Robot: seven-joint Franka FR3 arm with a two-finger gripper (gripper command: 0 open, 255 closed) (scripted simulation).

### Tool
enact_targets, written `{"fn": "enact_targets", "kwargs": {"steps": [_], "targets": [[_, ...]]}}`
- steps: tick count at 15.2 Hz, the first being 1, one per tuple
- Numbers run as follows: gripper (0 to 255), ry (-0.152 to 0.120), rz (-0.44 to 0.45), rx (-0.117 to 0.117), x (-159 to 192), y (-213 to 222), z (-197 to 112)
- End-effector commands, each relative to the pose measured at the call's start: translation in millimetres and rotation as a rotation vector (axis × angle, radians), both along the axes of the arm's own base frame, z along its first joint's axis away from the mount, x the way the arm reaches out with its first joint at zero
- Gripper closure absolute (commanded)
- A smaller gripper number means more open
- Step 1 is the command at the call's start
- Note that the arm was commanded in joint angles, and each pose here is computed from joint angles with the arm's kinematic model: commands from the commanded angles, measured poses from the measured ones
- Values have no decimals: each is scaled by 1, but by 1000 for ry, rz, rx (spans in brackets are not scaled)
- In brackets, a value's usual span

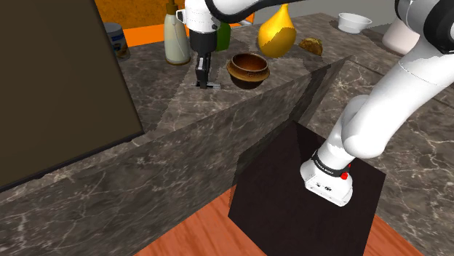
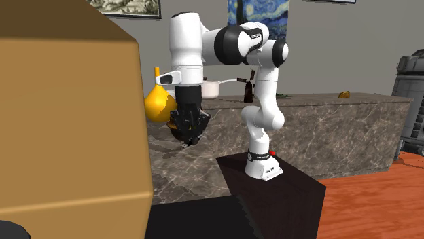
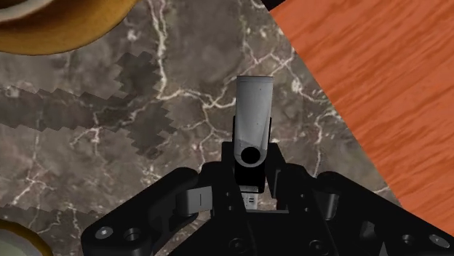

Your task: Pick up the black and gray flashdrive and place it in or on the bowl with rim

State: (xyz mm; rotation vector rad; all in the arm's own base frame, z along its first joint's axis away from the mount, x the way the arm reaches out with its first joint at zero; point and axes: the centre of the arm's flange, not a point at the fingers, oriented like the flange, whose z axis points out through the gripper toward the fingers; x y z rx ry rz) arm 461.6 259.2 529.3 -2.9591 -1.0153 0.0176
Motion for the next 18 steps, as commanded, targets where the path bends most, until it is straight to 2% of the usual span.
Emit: {"fn": "enact_targets", "kwargs": {"steps": [1, 18], "targets": [[255, 0, 0, 0, 0, 0, 11], [255, 0, 0, 0, 0, 0, 100]]}}
